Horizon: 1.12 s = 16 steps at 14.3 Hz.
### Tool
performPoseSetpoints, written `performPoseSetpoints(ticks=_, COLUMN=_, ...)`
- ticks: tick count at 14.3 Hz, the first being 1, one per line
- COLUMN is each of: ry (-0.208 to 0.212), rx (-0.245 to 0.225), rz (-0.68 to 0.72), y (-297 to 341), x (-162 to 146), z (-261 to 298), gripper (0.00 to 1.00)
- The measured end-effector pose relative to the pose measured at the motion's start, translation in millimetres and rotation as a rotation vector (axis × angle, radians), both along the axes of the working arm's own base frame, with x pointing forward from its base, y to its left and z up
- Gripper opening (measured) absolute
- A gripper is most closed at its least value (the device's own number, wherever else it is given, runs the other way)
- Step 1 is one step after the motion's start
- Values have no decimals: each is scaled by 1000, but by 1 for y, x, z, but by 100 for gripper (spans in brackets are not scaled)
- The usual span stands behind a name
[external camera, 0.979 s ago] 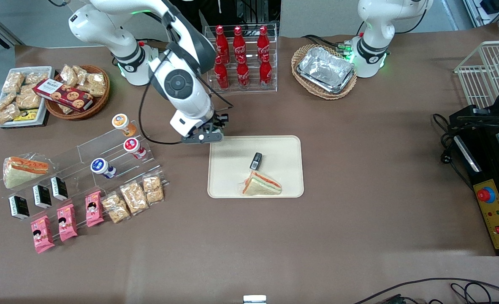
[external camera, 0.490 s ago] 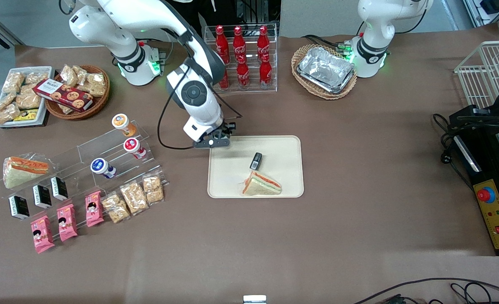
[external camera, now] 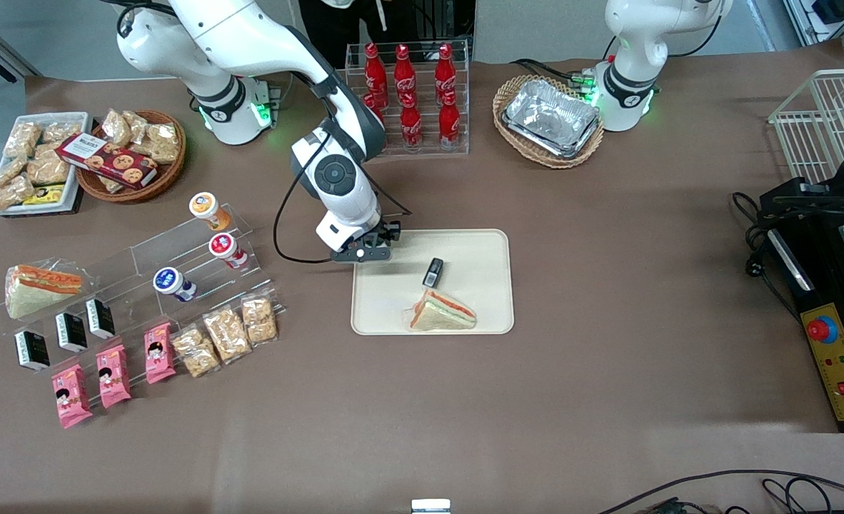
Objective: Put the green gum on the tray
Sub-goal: 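Carry the bottle over the cream tray and lower it beside the black box, then open the right gripper to release the bottle on the tray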
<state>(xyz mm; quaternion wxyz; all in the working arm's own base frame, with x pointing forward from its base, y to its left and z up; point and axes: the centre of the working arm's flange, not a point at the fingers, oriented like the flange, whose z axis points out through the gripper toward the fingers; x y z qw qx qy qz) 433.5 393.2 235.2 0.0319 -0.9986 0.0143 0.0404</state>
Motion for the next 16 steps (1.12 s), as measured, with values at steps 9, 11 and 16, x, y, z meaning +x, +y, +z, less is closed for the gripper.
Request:
performPoseSetpoints(ticks=9, ry=-13, rx=9, rz=-59, y=-8, x=15, z=17, gripper=99)
performPoseSetpoints(ticks=11, ry=10, rx=7, rz=-64, y=-29, x=31, z=42, gripper=100)
performPoseSetpoints(ticks=16, ry=48, rx=47, rz=-22, y=-121, x=70, z=151, gripper=100)
